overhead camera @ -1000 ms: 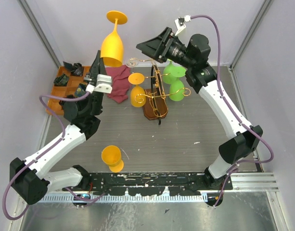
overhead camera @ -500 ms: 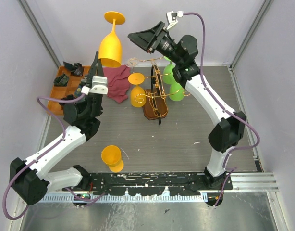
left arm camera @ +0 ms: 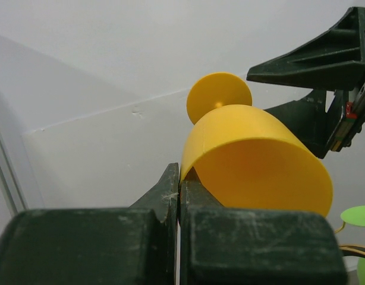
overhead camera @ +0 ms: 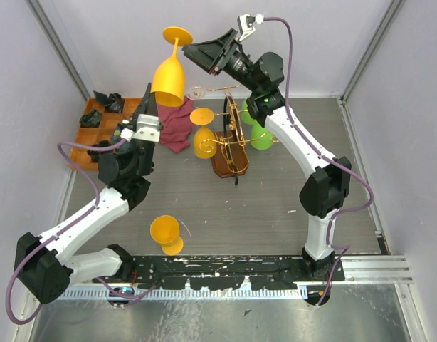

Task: Place the wine glass upside down on the wine glass rack

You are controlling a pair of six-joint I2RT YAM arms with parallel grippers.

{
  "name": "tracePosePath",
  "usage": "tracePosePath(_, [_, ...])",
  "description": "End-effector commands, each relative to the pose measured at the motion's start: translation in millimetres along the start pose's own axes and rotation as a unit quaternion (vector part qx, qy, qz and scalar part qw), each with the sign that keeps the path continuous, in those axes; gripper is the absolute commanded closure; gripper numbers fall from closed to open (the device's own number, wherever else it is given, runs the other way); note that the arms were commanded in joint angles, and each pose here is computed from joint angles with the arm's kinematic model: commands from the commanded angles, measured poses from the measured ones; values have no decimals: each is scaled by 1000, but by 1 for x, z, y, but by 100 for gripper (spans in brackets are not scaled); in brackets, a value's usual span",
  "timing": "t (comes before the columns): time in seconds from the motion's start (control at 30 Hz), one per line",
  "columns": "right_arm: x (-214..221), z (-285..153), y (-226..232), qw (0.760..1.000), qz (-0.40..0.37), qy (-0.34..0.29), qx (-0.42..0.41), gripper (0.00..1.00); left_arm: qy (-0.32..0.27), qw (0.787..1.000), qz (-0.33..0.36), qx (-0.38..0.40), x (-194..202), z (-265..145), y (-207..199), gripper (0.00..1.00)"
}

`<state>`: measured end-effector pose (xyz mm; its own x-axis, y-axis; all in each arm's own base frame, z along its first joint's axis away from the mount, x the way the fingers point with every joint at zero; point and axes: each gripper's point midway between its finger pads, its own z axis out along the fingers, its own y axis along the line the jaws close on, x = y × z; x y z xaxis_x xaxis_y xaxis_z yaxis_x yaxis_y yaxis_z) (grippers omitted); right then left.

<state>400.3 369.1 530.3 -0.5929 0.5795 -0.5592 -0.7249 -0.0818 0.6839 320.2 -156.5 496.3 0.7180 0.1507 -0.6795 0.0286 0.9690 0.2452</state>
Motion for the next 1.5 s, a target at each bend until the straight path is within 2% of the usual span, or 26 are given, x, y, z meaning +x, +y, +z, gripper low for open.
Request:
tracePosePath(0.0, [-12, 4, 41, 998, -29, -14, -57, 38, -14, 999, -32, -22, -10, -2, 8, 100])
tracePosePath(0.5, [-2, 12, 21, 999, -22, -5, -45, 41, -12, 999, -45, -10, -3, 3, -5, 100])
tracePosePath(0.7, [4, 14, 22, 999, -21, 3, -48, 47, -9, 999, -43, -11, 3, 6, -9, 100])
tracePosePath(0.93, [6, 13, 22, 998, -23, 10, -51, 66, -4, 999, -41, -17, 6, 5, -8, 100])
tracePosePath(1.1, [6, 13, 22, 998, -27, 12, -53, 87, -3, 999, -40, -13, 8, 3, -9, 100])
tracePosePath(1.17, [7, 13, 22, 998, -32, 12, -54, 94, -2, 999, -38, -10, 9, 1, -10, 95])
tracePosePath(1.23, [5, 13, 24, 998, -41, 10, -54, 99, -2, 999, -38, -4, 9, -2, -12, 82])
tracePosePath(1.37, [-2, 14, 28, 996, -71, 3, -48, 99, 9, 999, -33, 19, 15, -11, -19, 50])
tracePosePath(1.47, [-12, 12, 31, 994, -103, -4, -40, 99, 30, 998, -29, 40, 24, -21, -25, 39])
